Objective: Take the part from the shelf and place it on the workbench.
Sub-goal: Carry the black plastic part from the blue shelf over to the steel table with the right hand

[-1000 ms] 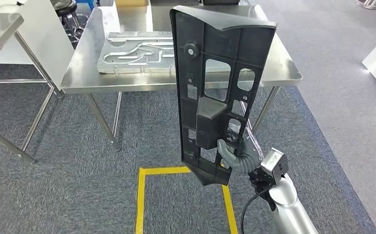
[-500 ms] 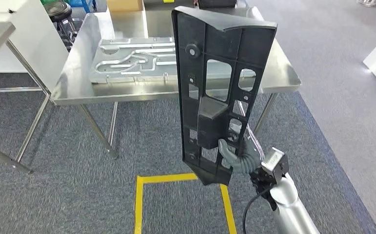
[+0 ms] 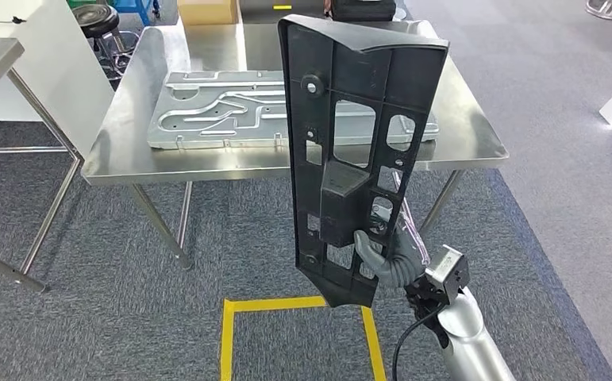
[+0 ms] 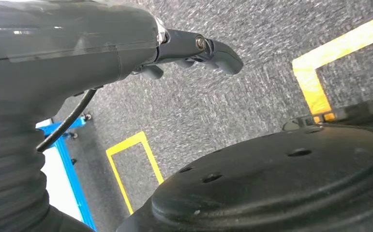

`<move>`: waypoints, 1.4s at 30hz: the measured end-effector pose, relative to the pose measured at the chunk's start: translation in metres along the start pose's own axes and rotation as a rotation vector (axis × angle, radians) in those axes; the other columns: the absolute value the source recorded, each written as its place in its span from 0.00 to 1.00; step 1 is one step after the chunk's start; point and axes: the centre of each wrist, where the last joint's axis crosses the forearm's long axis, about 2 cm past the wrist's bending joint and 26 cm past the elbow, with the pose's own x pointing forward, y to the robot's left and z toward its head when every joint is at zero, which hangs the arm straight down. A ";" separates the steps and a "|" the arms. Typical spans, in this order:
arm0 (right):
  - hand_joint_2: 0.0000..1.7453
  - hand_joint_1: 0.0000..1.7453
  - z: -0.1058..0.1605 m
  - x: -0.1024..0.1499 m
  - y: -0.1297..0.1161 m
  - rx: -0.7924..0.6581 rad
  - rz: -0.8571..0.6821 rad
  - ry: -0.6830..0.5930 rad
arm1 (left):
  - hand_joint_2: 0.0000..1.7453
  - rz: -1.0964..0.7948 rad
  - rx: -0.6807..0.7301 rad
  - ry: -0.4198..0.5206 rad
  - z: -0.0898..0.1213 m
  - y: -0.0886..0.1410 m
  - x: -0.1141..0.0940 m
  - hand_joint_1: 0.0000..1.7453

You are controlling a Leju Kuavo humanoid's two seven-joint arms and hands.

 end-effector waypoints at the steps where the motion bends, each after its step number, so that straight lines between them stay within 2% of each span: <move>1: 1.00 1.00 0.000 0.000 0.000 0.000 -0.001 -0.002 | 1.00 0.000 0.000 0.000 0.000 0.000 0.000 0.00; 42: 1.00 1.00 0.001 0.000 -0.002 -0.009 0.025 -0.006 | 1.00 -0.001 -0.009 -0.027 0.000 0.002 0.003 0.00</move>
